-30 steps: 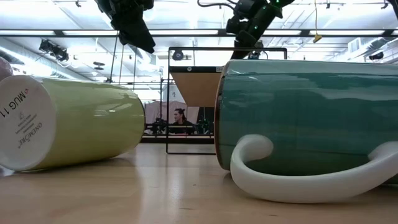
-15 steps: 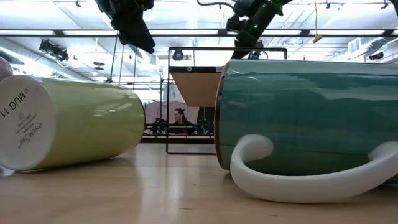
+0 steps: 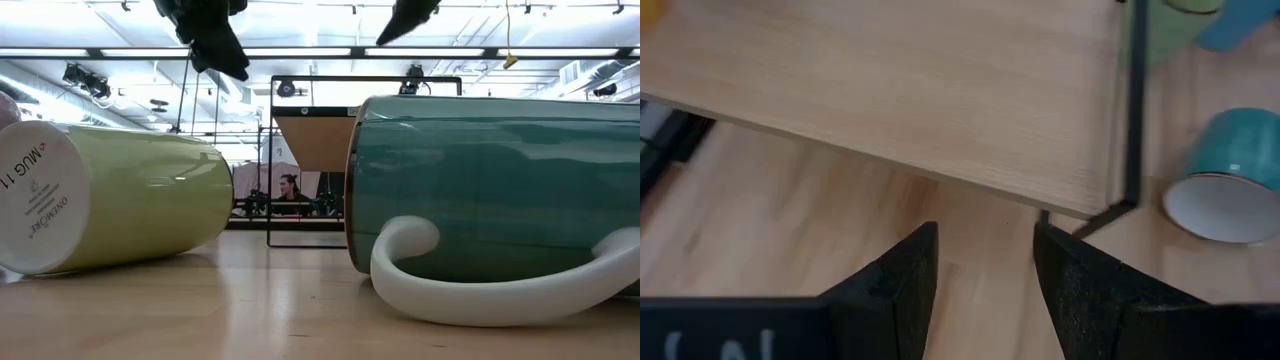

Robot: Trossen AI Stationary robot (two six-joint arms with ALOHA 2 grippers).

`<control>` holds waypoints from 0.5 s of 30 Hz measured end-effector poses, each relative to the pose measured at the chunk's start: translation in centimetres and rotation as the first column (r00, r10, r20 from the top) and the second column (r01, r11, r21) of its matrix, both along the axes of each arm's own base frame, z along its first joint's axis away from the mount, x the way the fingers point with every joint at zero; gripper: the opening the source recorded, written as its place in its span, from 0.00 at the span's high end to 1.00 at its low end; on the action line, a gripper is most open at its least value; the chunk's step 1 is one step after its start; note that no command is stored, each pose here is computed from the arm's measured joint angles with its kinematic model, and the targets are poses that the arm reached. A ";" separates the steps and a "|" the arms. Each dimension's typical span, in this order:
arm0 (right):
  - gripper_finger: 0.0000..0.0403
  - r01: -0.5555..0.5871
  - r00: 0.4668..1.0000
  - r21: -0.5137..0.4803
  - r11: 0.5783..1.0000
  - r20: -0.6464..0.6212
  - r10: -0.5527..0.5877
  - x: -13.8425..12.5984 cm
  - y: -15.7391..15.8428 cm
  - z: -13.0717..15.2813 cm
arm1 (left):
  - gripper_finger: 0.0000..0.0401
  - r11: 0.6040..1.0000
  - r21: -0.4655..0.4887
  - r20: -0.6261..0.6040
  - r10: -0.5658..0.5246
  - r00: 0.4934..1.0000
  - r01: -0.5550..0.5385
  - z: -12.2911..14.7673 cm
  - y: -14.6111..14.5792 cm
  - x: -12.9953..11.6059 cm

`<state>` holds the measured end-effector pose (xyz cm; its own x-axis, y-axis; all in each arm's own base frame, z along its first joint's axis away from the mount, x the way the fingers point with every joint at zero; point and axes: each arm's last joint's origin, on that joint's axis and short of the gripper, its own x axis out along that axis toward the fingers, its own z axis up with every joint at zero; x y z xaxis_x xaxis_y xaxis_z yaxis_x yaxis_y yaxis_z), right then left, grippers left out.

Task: Place coffee mugs
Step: Put the left light green mug on the shelf

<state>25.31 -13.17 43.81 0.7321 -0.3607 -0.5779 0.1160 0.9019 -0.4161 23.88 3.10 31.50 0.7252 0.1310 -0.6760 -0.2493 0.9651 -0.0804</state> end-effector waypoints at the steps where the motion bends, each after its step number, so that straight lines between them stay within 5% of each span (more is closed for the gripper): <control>1: 0.57 0.001 1.000 0.015 1.000 0.006 -0.001 -0.4 0.5 0.3 | 0.57 1.000 -0.007 0.001 -0.010 1.000 0.010 0.0 -0.2 0.0; 15: 0.57 -0.106 0.994 0.355 0.929 0.007 0.110 -4.5 6.3 1.4 | 0.57 0.951 -0.131 0.026 -0.279 0.960 0.280 0.0 -3.9 0.2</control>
